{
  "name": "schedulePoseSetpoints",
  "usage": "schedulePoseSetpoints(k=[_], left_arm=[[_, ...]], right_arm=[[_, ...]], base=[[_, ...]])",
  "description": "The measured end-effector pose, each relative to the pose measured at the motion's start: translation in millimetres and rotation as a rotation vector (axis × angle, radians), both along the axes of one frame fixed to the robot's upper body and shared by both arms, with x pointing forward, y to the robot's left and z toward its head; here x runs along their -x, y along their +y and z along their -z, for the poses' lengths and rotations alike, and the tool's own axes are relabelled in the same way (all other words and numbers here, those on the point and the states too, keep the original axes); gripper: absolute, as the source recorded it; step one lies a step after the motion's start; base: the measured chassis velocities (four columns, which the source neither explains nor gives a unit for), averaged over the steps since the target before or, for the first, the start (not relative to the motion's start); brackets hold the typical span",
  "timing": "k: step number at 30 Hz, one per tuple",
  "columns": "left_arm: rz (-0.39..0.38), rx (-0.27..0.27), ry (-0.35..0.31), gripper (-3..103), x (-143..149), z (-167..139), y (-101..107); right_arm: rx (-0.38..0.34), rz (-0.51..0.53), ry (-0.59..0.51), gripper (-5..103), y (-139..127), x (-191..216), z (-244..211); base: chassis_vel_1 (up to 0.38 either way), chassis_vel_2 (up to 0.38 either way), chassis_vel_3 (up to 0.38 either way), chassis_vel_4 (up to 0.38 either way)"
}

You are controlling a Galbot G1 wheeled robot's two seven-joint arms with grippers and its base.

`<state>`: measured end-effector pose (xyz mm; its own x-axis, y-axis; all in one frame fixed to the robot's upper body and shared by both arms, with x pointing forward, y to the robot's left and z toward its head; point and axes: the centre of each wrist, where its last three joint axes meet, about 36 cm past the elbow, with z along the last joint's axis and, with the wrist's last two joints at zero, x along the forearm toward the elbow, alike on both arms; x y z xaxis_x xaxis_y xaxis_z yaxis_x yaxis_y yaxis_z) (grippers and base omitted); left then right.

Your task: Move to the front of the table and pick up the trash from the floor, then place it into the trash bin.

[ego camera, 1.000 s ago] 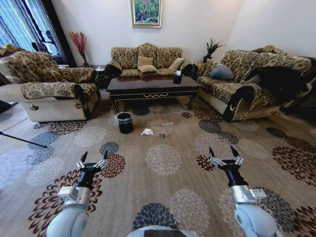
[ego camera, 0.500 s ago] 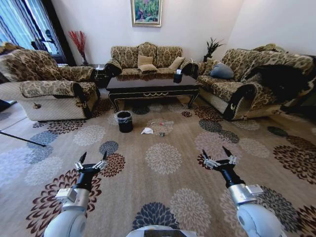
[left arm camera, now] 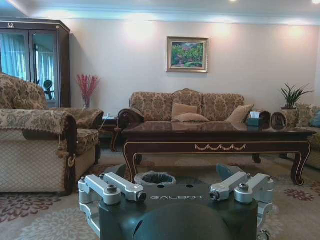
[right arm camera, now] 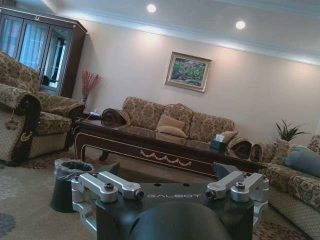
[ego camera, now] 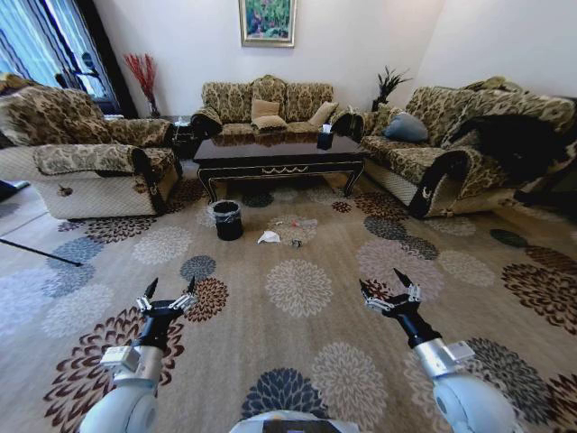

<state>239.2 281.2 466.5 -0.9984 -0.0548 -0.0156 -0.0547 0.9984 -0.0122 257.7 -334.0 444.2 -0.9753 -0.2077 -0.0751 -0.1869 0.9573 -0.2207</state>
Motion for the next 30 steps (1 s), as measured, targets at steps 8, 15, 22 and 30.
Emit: schedulePoseSetpoints(k=[8,15,22,30], left_arm=[[-0.005,-0.004,0.001,100,0.8,0.9,1.2],[-0.007,-0.006,0.004,100,1.7,1.2,1.7],[-0.015,-0.009,0.002,100,2.0,0.4,4.0],[-0.02,-0.006,0.005,100,3.7,1.6,1.9]], right_arm=[[-0.008,0.009,-0.012,100,-0.9,-3.6,5.5],[-0.051,0.071,-0.024,100,0.0,-4.7,9.8],[-0.053,0.097,-0.021,100,0.2,-3.8,12.9],[-0.141,0.138,-0.062,100,3.8,-6.0,11.1]], base=[[0.0,0.0,0.0,0.0],[0.0,0.0,0.0,0.0],[0.0,0.0,0.0,0.0],[0.0,0.0,0.0,0.0]])
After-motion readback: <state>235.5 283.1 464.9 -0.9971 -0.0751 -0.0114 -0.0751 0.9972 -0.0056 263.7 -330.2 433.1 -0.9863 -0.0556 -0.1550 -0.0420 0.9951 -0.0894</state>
